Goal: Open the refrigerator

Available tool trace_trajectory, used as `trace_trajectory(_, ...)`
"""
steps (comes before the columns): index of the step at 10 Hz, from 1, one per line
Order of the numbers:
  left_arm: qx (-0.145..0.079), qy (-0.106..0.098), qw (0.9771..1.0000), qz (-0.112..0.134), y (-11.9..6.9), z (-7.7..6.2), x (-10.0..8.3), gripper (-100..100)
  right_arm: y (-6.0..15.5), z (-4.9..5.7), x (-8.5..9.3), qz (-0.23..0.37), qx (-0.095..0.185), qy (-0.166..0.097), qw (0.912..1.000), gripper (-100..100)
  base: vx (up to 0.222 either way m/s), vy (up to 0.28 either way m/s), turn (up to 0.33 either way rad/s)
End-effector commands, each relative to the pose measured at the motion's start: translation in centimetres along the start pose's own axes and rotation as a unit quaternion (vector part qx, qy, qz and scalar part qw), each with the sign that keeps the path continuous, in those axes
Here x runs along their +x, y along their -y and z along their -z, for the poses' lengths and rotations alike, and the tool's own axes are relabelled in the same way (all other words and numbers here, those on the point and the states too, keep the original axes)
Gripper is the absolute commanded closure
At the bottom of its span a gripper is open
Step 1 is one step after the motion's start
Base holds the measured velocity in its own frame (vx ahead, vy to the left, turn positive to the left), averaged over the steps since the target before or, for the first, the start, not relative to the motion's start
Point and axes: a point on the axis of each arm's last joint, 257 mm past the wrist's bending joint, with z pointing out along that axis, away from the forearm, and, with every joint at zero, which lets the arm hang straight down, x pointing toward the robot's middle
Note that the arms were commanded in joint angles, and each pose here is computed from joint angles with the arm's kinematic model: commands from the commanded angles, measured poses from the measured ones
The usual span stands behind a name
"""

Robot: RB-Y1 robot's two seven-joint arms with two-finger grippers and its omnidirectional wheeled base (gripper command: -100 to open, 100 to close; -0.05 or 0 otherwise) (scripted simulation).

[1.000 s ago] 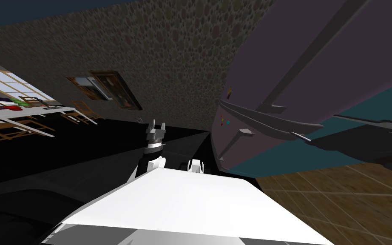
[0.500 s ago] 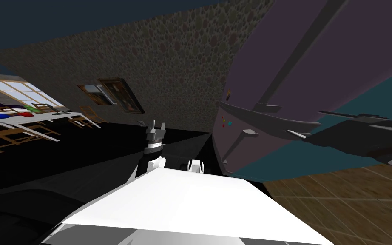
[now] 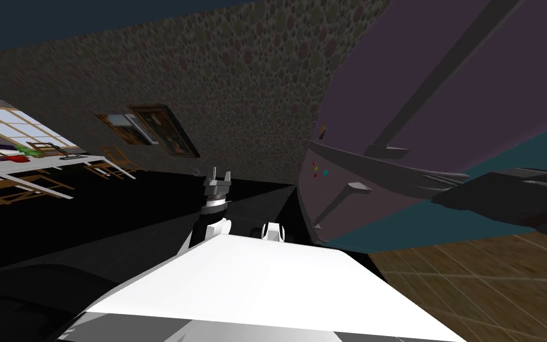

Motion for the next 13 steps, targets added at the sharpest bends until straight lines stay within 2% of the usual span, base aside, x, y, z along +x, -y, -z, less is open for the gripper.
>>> trace_trajectory(1, 0.000, 0.000, 1.0000, 0.000, 0.0, 0.0, 0.0, 0, 0.3, 0.2, 1.6, -0.001, 0.004, -0.018, 0.9998, 100, 0.160, 0.279, 0.001)
trace_trajectory(2, 0.000, 0.000, 1.0000, 0.000, 0.0, 0.0, 0.0, 0, 0.4, 0.6, 3.2, -0.001, 0.006, -0.036, 0.9993, 100, 0.156, 0.300, -0.021)
trace_trajectory(3, 0.000, 0.000, 1.0000, 0.000, 0.0, 0.0, 0.0, 0, 0.4, 0.6, 3.2, -0.001, 0.006, -0.036, 0.9993, 100, 0.111, 0.294, -0.016)
trace_trajectory(4, 0.000, 0.000, 1.0000, 0.000, 0.0, 0.0, 0.0, 0, 0.5, 1.0, 4.8, -0.002, 0.007, -0.053, 0.9986, 100, 0.144, 0.268, -0.030)
trace_trajectory(5, 0.000, 0.000, 1.0000, 0.000, 0.0, 0.0, 0.0, 0, 0.5, 1.0, 4.8, -0.002, 0.007, -0.053, 0.9986, 100, 0.096, 0.301, -0.013)
trace_trajectory(6, 0.000, 0.000, 1.0000, 0.000, 0.0, 0.0, 0.0, 0, 0.7, 1.5, 6.4, -0.003, 0.009, -0.070, 0.9975, 100, 0.089, 0.299, -0.021)
trace_trajectory(7, 0.000, 0.000, 1.0000, 0.000, 0.0, 0.0, 0.0, 0, 0.7, 1.5, 6.4, -0.003, 0.009, -0.070, 0.9975, 100, 0.123, 0.303, -0.016)
trace_trajectory(8, 0.000, 0.000, 1.0000, 0.000, 0.0, 0.0, 0.0, 0, 0.8, 2.0, 8.0, -0.003, 0.011, -0.088, 0.9961, 100, 0.165, 0.335, -0.028)
trace_trajectory(9, 0.000, 0.000, 1.0000, 0.000, 0.0, 0.0, 0.0, 0, 0.8, 2.0, 8.0, -0.003, 0.011, -0.088, 0.9961, 100, 0.132, 0.267, -0.020)
trace_trajectory(10, 0.000, 0.000, 1.0000, 0.000, 0.0, 0.0, 0.0, 0, 1.0, 2.6, 9.5, -0.003, 0.013, -0.105, 0.9944, 100, 0.112, 0.284, -0.014)
trace_trajectory(11, 0.000, 0.000, 1.0000, 0.000, 0.0, 0.0, 0.0, 0, 1.0, 2.6, 9.5, -0.003, 0.013, -0.105, 0.9944, 100, 0.087, 0.259, -0.015)
trace_trajectory(12, 0.000, 0.000, 1.0000, 0.000, 0.0, 0.0, 0.0, 0, 1.1, 3.3, 11.1, -0.003, 0.015, -0.122, 0.9924, 100, 0.116, 0.268, -0.025)
trace_trajectory(13, 0.000, 0.000, 1.0000, 0.000, 0.0, 0.0, 0.0, 0, 1.1, 3.3, 11.1, -0.003, 0.015, -0.122, 0.9924, 100, 0.084, 0.286, -0.019)
